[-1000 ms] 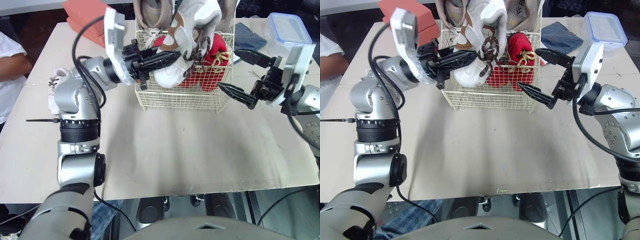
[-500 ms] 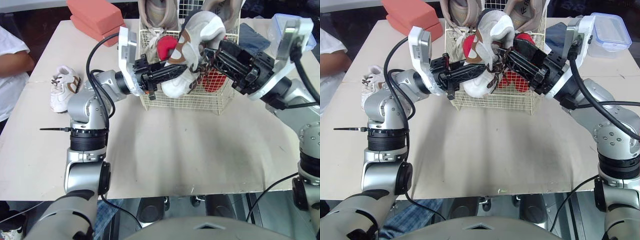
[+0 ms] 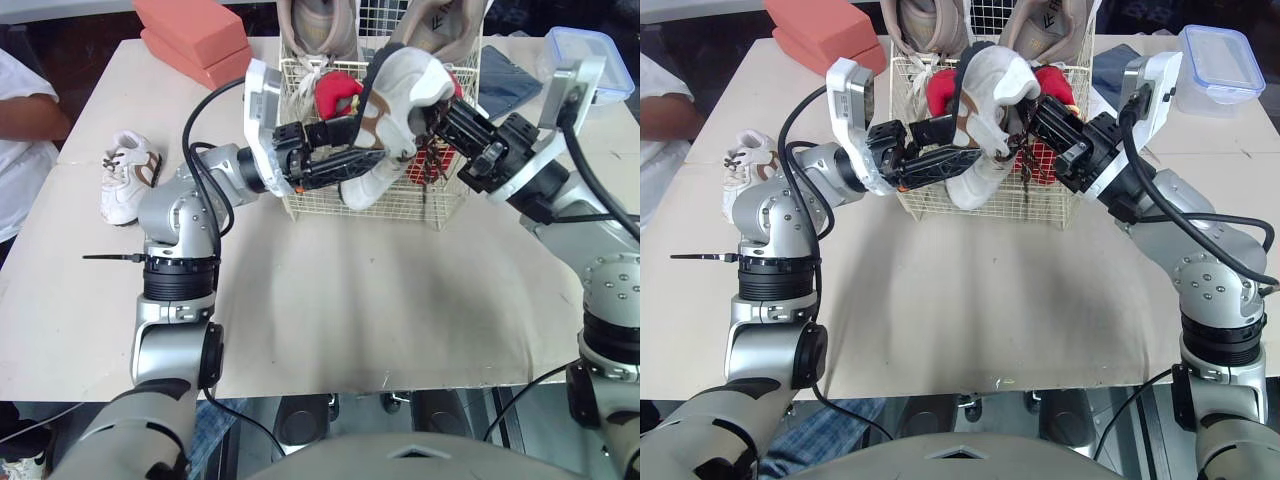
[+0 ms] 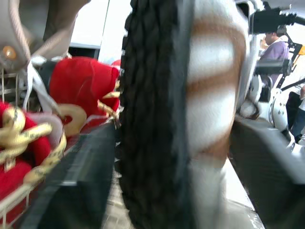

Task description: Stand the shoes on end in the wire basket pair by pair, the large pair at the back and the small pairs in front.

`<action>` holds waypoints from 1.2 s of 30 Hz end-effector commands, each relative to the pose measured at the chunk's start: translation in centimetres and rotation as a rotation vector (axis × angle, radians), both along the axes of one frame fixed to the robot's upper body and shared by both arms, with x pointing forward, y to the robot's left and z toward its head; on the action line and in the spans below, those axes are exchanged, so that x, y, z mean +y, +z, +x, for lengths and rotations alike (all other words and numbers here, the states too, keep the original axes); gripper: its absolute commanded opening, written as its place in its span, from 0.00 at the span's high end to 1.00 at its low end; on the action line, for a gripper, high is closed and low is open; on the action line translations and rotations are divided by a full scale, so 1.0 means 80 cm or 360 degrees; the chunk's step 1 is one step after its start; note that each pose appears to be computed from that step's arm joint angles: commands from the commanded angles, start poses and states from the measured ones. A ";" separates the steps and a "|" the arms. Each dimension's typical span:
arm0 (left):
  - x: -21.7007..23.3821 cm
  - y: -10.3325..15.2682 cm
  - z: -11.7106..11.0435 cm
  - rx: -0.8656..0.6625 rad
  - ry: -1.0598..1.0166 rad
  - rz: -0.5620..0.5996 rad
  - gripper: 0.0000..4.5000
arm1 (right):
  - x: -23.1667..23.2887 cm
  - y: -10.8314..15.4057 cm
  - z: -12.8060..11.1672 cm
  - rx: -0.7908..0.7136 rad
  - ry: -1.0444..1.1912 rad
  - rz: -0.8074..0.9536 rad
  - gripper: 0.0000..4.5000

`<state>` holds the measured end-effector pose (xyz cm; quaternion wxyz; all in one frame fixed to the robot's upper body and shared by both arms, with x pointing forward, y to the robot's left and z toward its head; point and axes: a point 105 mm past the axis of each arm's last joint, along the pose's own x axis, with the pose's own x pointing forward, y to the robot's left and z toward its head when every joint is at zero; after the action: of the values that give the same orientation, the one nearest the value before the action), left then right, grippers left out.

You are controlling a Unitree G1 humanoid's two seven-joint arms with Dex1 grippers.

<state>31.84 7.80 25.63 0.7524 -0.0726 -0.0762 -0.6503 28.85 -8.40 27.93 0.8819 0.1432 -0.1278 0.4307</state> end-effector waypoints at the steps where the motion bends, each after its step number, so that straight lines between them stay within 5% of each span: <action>1: 0.004 0.019 -0.006 -0.0161 0.0010 0.0022 0.02 | -0.012 0.033 -0.011 -0.0179 -0.0133 0.0093 1.00; 12: 0.033 0.037 -0.041 -0.0322 -0.0024 0.0394 0.02 | -0.046 0.060 -0.013 -0.0441 -0.0634 -0.0102 1.00; 25: 0.036 0.024 -0.048 -0.0300 0.0066 0.0624 0.02 | -0.045 -0.017 -0.018 -0.0430 -0.0974 -0.0523 1.00; 36: 0.037 0.017 -0.047 -0.0291 0.0074 0.0661 0.02 | -0.051 -0.093 -0.011 0.0030 -0.1015 -0.0636 1.00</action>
<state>28.64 10.92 26.58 0.7609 0.1245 0.0000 -0.6369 27.66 -12.18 22.00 0.9799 -0.0722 -0.1098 0.1502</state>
